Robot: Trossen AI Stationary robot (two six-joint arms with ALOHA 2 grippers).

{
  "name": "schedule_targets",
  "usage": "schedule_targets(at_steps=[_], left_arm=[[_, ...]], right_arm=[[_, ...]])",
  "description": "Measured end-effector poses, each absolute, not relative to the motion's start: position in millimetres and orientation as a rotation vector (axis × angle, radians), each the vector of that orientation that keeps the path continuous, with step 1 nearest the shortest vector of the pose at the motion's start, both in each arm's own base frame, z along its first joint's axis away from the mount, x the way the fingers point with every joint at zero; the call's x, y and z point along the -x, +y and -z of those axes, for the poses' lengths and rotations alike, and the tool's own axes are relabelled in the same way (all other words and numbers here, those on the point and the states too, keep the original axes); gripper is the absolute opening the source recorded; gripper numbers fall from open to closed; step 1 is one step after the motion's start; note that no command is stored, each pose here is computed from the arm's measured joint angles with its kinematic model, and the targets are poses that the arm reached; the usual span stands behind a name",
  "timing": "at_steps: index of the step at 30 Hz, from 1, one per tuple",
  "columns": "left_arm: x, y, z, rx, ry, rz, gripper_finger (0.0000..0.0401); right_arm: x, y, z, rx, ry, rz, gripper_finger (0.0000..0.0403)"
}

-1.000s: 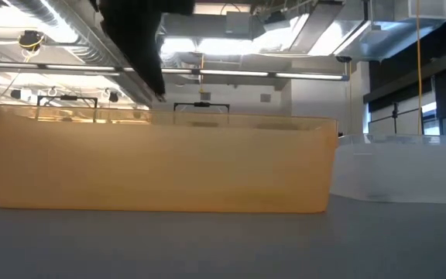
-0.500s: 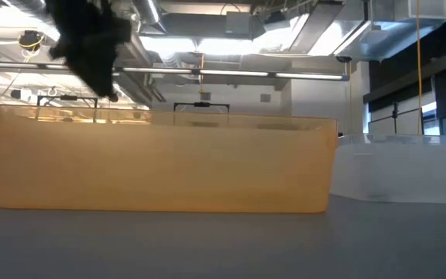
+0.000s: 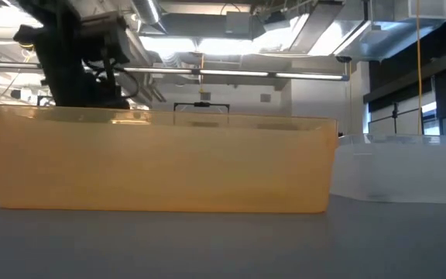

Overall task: Sort silverware by color (type)
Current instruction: Put the yellow table knife into the orange bin

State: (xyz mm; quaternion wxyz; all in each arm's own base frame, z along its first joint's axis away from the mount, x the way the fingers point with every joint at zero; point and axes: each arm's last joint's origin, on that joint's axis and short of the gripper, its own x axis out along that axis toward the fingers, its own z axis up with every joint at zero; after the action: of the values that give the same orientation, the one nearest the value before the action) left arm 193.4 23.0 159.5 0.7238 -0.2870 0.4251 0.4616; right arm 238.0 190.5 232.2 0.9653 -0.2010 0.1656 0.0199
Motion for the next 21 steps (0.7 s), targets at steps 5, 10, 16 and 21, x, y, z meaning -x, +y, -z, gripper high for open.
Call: schedule_targets(at_steps=[5,10,16,21], left_arm=[[-186.4,27.4,-141.8,0.678,0.942,-1.023,0.0144],[-183.3,30.0,-125.7,0.699,0.940,-1.015,0.0144],[-184.1,28.9,-120.0,0.643,0.977,-0.994,0.0136],[-184.3,25.7,-119.3,0.609,0.977,-0.985,0.0091]], right_arm=[[-238.0,190.4,-232.1,0.407,0.336,-0.040,0.0239],[-238.0,190.4,-232.1,0.407,0.336,-0.040,0.0239],[-238.0,190.2,-232.1,0.408,0.336,-0.032,0.0239],[-238.0,190.2,-232.1,0.409,0.336,-0.033,0.0239]])
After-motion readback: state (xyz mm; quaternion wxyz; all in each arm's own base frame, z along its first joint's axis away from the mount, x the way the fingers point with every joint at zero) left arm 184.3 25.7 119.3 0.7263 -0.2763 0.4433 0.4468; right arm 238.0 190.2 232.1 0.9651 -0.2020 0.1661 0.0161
